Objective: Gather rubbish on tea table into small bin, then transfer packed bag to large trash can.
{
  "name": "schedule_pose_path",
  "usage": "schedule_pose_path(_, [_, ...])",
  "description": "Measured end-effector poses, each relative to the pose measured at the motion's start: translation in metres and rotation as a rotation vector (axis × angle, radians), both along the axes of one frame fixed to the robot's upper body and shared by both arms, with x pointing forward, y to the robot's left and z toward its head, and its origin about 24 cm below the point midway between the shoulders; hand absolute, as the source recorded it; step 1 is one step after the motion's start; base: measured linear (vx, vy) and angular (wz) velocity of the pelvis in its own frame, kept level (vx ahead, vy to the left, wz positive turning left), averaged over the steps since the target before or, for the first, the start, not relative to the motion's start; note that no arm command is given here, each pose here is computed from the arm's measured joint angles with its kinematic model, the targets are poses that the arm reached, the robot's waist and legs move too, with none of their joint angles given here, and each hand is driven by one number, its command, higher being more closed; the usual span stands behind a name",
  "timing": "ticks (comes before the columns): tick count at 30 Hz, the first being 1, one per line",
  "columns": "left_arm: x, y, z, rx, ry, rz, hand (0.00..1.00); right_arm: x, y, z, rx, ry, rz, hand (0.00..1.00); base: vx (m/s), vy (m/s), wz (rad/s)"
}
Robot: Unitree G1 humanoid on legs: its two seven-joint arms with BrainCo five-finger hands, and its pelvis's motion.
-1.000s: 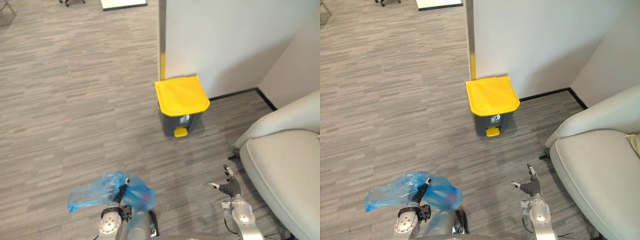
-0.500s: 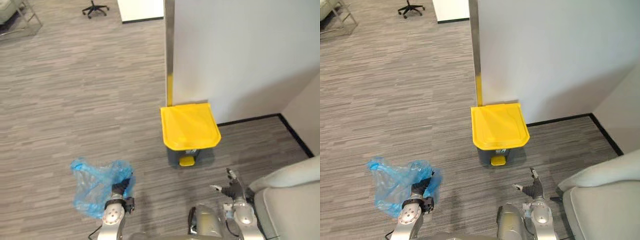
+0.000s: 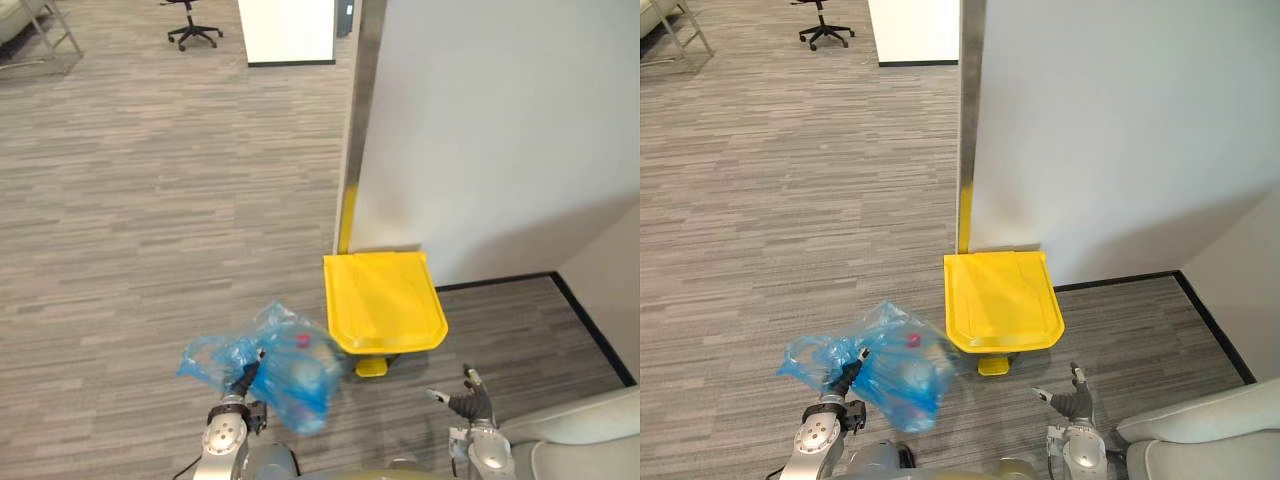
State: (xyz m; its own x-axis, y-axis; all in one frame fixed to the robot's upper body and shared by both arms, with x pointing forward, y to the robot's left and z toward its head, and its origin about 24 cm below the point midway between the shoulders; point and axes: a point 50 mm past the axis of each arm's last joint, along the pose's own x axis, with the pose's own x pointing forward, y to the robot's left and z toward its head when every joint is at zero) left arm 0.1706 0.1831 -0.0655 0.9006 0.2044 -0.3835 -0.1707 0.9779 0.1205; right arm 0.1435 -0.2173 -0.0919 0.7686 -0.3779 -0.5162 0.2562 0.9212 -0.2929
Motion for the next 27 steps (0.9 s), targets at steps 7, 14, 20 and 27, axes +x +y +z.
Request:
schedule_pose_path(7, [-0.007,0.013,-0.005,0.024,0.033,0.034,1.00,-0.008,-0.011,-0.007,-0.011,0.053,-0.033,0.00,-0.04,-0.032,-0.16])
schedule_pose_path(14, [-0.018,0.025,-0.007,0.055,0.059,0.049,1.00,0.002,-0.010,-0.006,-0.008,0.042,-0.025,0.00,-0.03,0.061,-0.10])
schedule_pose_path(20, [-0.012,0.019,-0.006,0.048,0.062,0.003,1.00,0.012,-0.010,0.002,-0.008,-0.004,-0.034,0.00,0.07,0.085,0.16])
schedule_pose_path(27, [0.026,0.004,0.007,0.036,-0.027,-0.029,1.00,0.011,-0.046,0.013,-0.029,-0.054,-0.182,0.00,0.25,-0.058,0.52])
